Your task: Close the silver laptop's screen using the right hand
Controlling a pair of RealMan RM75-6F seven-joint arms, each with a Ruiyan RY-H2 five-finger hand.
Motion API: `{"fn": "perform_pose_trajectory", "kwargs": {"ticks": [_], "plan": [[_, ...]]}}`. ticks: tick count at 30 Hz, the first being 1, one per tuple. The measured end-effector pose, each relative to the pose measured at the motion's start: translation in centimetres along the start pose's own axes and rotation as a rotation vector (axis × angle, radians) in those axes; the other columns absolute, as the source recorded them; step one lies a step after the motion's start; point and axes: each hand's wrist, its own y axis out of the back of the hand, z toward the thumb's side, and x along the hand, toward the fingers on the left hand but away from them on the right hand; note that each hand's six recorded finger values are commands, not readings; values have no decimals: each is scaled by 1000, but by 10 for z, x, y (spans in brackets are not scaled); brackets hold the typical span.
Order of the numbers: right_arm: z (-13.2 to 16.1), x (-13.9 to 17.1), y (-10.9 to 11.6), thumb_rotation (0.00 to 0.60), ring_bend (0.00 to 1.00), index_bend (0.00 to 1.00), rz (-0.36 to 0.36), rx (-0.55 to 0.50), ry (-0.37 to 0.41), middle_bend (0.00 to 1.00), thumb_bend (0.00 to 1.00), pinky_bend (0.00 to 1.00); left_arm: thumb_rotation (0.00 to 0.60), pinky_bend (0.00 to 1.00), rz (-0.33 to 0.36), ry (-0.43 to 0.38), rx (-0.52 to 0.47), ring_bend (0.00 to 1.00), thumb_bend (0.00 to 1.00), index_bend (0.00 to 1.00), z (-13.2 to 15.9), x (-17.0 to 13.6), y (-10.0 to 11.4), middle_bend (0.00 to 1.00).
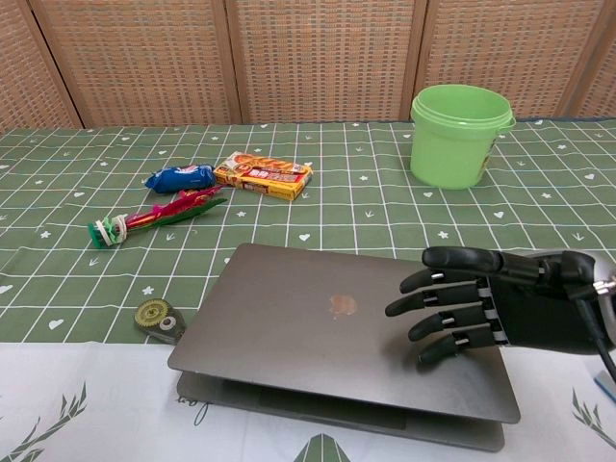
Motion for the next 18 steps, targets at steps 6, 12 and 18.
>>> {"fn": "perform_pose_trajectory", "kwargs": {"ticks": [6,12,18], "plan": [[-13,-4,6,427,406,453,-7,-12,-19,399,289,391,600,0,1,-2,0,0,0,0,1,0,0,0],[-17,-5,5,424,397,444,3,-14,-18,387,290,378,600,0,0,-4,1,0,0,0,1,-1,0,0],[-8,-1,4,471,299,376,15,11,30,288,293,276,600,0,6,1,-1,0,0,0,0,-1,2,0]]}}
